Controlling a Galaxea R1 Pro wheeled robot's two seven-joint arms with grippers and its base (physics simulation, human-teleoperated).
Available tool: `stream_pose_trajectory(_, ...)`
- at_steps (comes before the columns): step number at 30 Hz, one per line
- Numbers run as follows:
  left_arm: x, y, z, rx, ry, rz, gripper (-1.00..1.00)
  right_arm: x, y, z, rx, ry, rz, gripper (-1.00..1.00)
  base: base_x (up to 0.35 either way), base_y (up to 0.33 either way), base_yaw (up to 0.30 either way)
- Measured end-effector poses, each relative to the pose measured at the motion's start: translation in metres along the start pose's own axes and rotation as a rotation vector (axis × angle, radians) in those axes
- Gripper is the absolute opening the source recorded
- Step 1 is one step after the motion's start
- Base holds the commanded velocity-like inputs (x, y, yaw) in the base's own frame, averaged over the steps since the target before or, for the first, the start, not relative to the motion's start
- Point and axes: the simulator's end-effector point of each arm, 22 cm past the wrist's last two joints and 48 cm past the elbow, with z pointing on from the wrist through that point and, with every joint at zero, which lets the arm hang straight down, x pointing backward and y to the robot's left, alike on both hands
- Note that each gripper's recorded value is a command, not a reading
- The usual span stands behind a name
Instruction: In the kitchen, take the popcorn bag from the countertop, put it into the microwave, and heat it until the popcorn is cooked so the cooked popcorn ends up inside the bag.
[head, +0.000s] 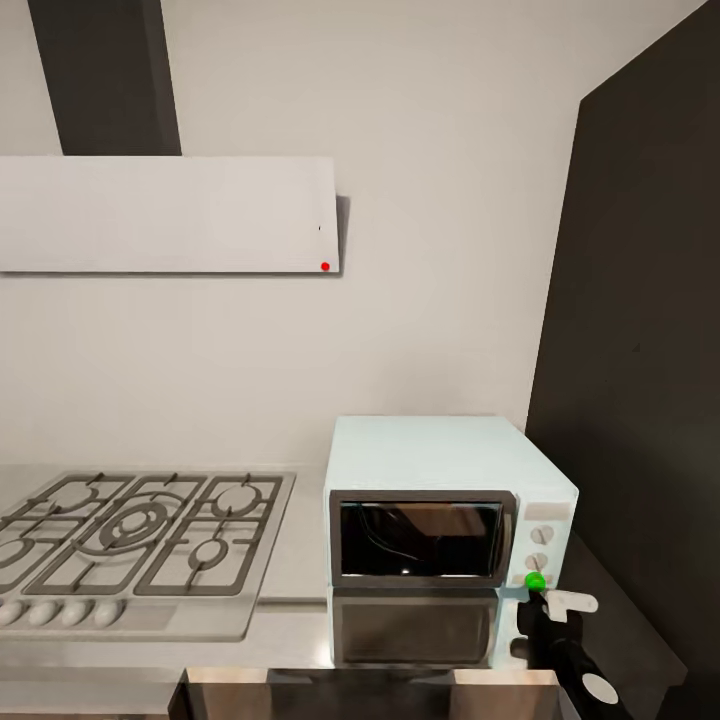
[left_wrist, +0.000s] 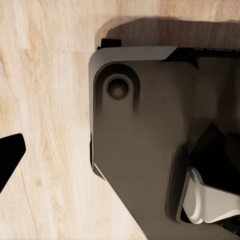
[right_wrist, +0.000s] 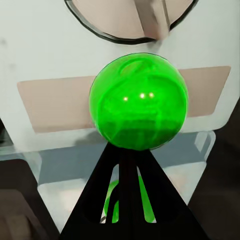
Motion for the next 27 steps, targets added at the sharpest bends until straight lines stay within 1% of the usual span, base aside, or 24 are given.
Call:
stream_pose_trajectory(2,0.000,0.000,0.000,0.000,0.002,0.000,1.00,-0.005,0.003,0.008,-0.001,0.001,0.007,-1.00,-0.262,0.000,0.000)
stream_pose_trajectory(3,0.000,0.000,0.000,0.000,0.001,0.000,1.00,-0.017,0.004,0.010,-0.005,-0.024,0.001,-1.00,-0.314,0.000,0.000)
stream_pose_trajectory(8,0.000,0.000,0.000,0.000,0.001,0.000,1.00,-0.018,0.004,0.010,-0.006,-0.027,0.001,-1.00,-0.333,0.000,0.000)
stream_pose_trajectory(10,0.000,0.000,0.000,0.000,0.001,0.000,1.00,-0.019,0.004,0.010,-0.007,-0.027,0.000,-1.00,-0.165,0.000,0.000)
stream_pose_trajectory(11,0.000,0.000,0.000,0.000,0.001,0.000,1.00,-0.019,0.005,0.010,-0.007,-0.028,0.000,1.00,-0.046,0.000,0.000)
stream_pose_trajectory(25,0.000,0.000,0.000,0.000,0.001,0.000,1.00,-0.019,0.005,0.010,-0.008,-0.028,-0.001,1.00,-0.005,0.000,0.000)
stream_pose_trajectory(27,0.000,0.000,0.000,0.000,0.001,0.000,1.00,-0.019,0.005,0.010,-0.009,-0.028,-0.001,1.00,-0.192,0.000,0.000)
